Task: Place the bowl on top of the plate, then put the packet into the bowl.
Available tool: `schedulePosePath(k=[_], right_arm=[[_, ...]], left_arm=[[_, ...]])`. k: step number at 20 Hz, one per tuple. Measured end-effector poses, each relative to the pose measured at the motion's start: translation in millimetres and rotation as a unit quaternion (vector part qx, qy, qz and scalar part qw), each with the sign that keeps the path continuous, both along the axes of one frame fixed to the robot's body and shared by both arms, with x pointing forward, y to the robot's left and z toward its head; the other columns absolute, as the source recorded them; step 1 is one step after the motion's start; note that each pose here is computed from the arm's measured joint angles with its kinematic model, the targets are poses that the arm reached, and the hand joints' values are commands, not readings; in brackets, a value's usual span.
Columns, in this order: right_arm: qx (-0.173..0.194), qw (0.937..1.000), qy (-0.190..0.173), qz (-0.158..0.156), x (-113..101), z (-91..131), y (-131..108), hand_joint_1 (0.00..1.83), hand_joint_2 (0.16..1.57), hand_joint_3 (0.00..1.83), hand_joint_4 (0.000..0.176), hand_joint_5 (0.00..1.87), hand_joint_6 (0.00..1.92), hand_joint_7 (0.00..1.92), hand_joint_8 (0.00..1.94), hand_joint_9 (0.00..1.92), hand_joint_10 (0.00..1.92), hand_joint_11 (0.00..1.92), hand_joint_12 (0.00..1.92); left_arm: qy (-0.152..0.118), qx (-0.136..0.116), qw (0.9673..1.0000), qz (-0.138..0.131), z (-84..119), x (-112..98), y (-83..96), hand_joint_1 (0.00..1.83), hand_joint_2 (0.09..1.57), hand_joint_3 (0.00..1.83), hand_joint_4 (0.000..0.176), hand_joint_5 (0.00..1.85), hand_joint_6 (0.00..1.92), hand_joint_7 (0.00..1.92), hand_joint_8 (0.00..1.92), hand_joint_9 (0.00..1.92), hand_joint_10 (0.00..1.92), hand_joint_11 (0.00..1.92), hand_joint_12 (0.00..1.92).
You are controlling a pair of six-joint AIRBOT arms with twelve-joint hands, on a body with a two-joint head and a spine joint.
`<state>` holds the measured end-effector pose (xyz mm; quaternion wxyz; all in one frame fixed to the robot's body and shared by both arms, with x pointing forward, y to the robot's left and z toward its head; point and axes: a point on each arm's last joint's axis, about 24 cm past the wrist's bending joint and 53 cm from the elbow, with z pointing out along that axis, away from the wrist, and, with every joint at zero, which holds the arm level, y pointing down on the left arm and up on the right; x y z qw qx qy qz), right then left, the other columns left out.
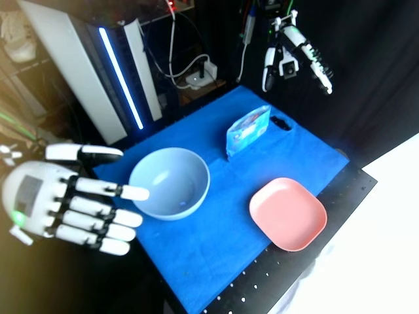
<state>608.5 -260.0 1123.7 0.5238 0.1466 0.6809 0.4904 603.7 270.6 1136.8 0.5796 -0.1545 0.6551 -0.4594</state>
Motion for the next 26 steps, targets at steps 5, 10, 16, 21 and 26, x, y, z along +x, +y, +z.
schedulePosePath(k=[5,10,16,21,26], right_arm=[[0.002,0.9982,-0.030,0.051,2,20,32,0.46,0.89,0.00,0.063,0.21,0.00,0.23,0.00,0.20,0.00,0.00,0.59],[-0.049,0.9856,-0.041,0.157,-16,18,87,0.58,0.79,0.00,0.176,0.03,0.00,0.00,0.00,0.00,0.00,0.00,0.00],[-0.143,0.9655,-0.010,0.217,-28,-15,111,0.48,0.92,0.01,0.149,0.12,0.01,0.06,0.00,0.12,0.01,0.15,0.08],[-0.177,0.9627,0.019,0.204,-21,-38,102,0.96,0.95,0.00,0.000,0.41,0.00,0.40,0.00,0.44,0.00,0.11,0.81],[-0.196,0.9592,0.035,0.200,-12,-57,105,1.33,1.04,0.00,0.000,0.60,0.01,0.59,0.01,0.63,0.03,0.24,0.95]], left_arm=[[0.006,0.001,1.0000,-0.005,-5,-1,-3.5,0.75,0.96,0.00,0.022,0.38,0.00,0.28,0.00,0.26,0.00,0.00,0.67],[0.007,0.001,1.0000,-0.004,-5,-1,-3.0,0.78,0.96,0.00,0.012,0.40,0.00,0.28,0.00,0.27,0.00,0.00,0.71],[0.008,0.000,1.0000,-0.004,-6,-1,-3.4,0.80,0.96,0.00,0.016,0.40,0.00,0.28,0.00,0.26,0.00,0.00,0.68],[0.009,-0.001,0.9999,-0.006,-8,-2,-4.9,0.80,0.99,0.01,0.010,0.40,0.00,0.27,0.00,0.25,0.00,0.00,0.66],[0.019,-0.011,0.9997,-0.010,-14,-3,-8.4,0.76,1.00,0.00,0.025,0.40,0.00,0.27,0.00,0.25,0.00,0.00,0.66]])
